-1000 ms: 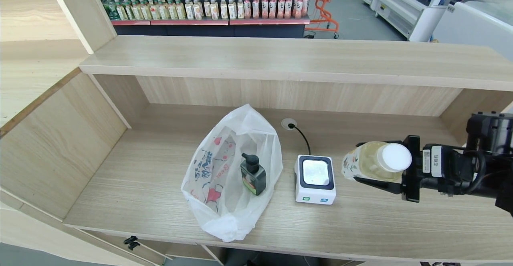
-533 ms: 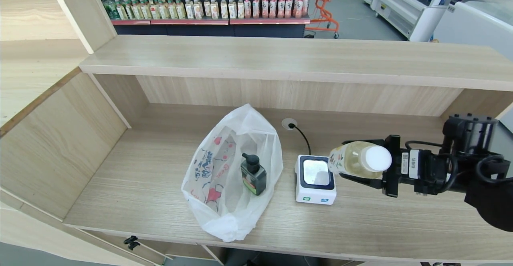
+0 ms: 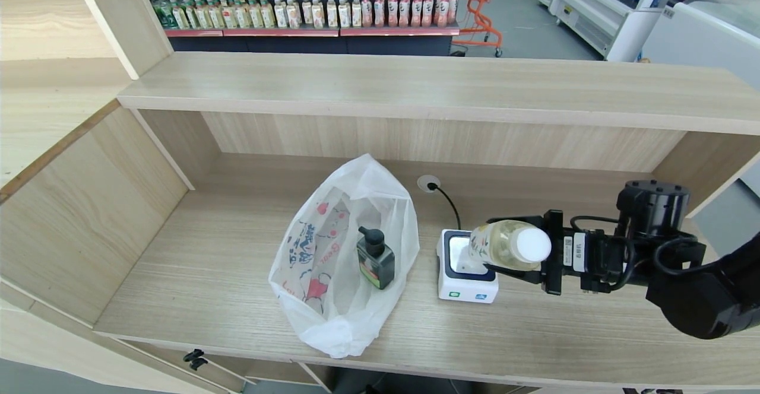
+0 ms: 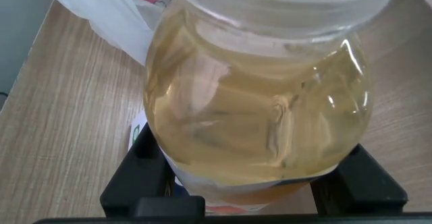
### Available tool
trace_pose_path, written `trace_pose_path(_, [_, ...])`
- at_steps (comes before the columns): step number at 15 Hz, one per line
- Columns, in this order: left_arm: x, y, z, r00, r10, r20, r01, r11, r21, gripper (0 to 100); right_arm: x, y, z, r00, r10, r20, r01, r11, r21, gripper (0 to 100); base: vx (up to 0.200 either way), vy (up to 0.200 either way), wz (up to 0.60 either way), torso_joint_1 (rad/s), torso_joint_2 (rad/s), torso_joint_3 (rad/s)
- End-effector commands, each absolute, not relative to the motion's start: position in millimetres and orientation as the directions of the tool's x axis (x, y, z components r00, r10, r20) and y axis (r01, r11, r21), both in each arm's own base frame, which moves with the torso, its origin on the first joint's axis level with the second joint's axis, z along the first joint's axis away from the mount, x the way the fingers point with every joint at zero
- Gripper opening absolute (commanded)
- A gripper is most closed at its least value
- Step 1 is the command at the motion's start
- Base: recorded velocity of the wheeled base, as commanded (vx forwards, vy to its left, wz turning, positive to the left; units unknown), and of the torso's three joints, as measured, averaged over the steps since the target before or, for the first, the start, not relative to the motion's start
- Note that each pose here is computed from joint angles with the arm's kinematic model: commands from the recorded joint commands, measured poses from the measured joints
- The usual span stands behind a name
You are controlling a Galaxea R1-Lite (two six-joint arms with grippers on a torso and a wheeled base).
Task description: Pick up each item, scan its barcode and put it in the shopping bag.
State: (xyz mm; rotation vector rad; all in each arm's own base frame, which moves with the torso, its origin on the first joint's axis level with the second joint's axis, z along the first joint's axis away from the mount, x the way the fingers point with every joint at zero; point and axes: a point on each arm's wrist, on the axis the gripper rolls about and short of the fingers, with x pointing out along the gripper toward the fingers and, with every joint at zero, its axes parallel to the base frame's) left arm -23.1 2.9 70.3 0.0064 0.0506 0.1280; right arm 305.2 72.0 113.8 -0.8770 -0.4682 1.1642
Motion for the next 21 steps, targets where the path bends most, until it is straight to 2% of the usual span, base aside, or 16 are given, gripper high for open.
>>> trace_pose_path(1, [-23,3,70,0.990,0.128,-0.050,-0.128,0.992,0.010,100,312,74,106,0.350,0.929,-0.121,-0.605,0.126,-0.786,0,0.000,0.000,0.00,0.000,0.00,0.000])
trace_pose_path(15, [-23,3,70,0.990,0.128,-0.050,-0.128,0.992,0.010,100,326,81,105,0.339,0.934,-0.111,-0.590,0.119,-0.798,0,0.000,0.000,0.00,0.000,0.00,0.000])
trace_pose_path(17, [-23,3,70,0.990,0.130,-0.050,-0.130,0.992,0.010,100,318,80,130,0.344,0.936,-0.071,-0.583,0.153,-0.798,0,0.000,0.000,0.00,0.000,0.00,0.000])
trace_pose_path(21, [-23,3,70,0.990,0.128,-0.050,-0.128,0.992,0.010,100,273,67,216,0.351,0.933,0.081,-0.730,0.327,-0.601,0,0.000,0.000,0.00,0.000,0.00,0.000])
